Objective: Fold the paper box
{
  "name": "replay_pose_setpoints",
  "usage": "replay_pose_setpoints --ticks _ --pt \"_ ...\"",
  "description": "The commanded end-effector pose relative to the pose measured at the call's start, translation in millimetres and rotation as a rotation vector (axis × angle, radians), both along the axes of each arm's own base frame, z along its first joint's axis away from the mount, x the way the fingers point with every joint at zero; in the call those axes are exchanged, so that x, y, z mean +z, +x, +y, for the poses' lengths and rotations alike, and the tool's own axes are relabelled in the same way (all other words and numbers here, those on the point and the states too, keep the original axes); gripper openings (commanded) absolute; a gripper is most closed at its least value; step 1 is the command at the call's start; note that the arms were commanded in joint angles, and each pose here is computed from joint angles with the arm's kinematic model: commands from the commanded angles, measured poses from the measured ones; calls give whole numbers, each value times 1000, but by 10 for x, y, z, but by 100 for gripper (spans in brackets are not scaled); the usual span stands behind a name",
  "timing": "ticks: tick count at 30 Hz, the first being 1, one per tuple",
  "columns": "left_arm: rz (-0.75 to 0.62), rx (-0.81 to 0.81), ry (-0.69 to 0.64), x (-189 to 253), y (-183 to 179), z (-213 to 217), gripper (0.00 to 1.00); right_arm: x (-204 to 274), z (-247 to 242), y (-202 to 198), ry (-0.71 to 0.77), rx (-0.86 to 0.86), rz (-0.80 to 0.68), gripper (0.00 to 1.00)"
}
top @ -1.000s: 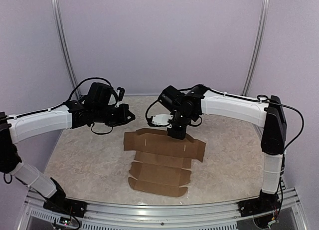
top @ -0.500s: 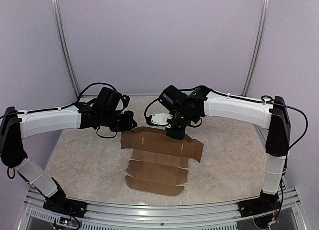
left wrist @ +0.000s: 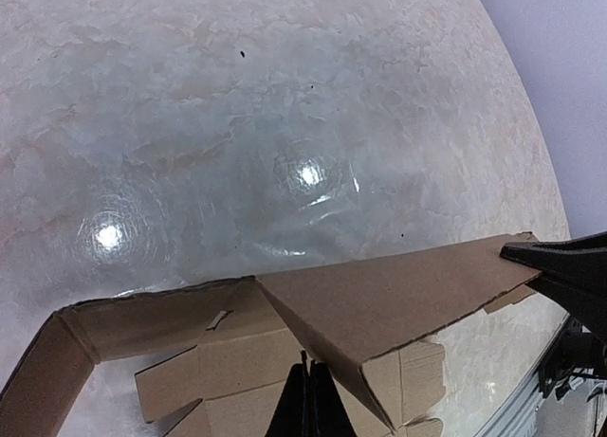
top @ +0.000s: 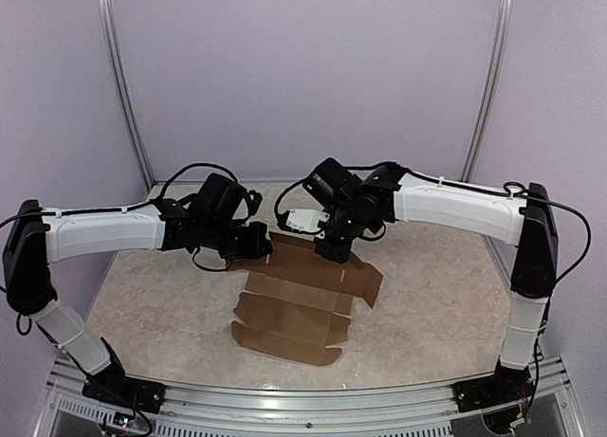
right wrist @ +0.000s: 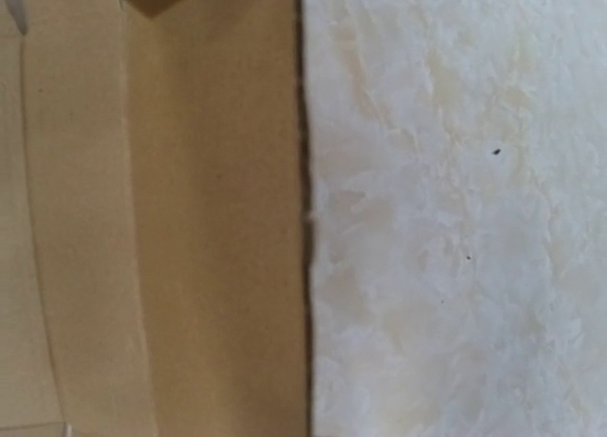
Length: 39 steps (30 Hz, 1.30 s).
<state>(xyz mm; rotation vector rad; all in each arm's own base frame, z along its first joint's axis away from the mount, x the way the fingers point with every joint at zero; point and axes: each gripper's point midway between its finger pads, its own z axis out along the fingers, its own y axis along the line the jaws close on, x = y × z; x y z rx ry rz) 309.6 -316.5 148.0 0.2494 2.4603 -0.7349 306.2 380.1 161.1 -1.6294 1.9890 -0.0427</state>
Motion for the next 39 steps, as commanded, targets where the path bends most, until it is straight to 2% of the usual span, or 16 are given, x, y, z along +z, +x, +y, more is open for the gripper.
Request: replay_pose_setpoints --ticks 1,10,21,25,30,39 --pt "-13 -13 -45 51 52 -134 0 141 77 -110 94 2 14 0" --pt "-53 42 -153 245 279 -197 0 74 103 -285 147 23 60 0" --pt "-50 51 -195 296 405 -286 0 -70 53 -386 146 21 94 0" --pt "-32 49 -159 209 355 -225 0 -71 -5 -289 140 -41 79 0" --pt "2 64 -82 3 248 -64 0 -144 -88 -139 139 -99 128 0" --pt "27 98 91 -272 100 302 0 -376 -133 -107 145 -96 244 0"
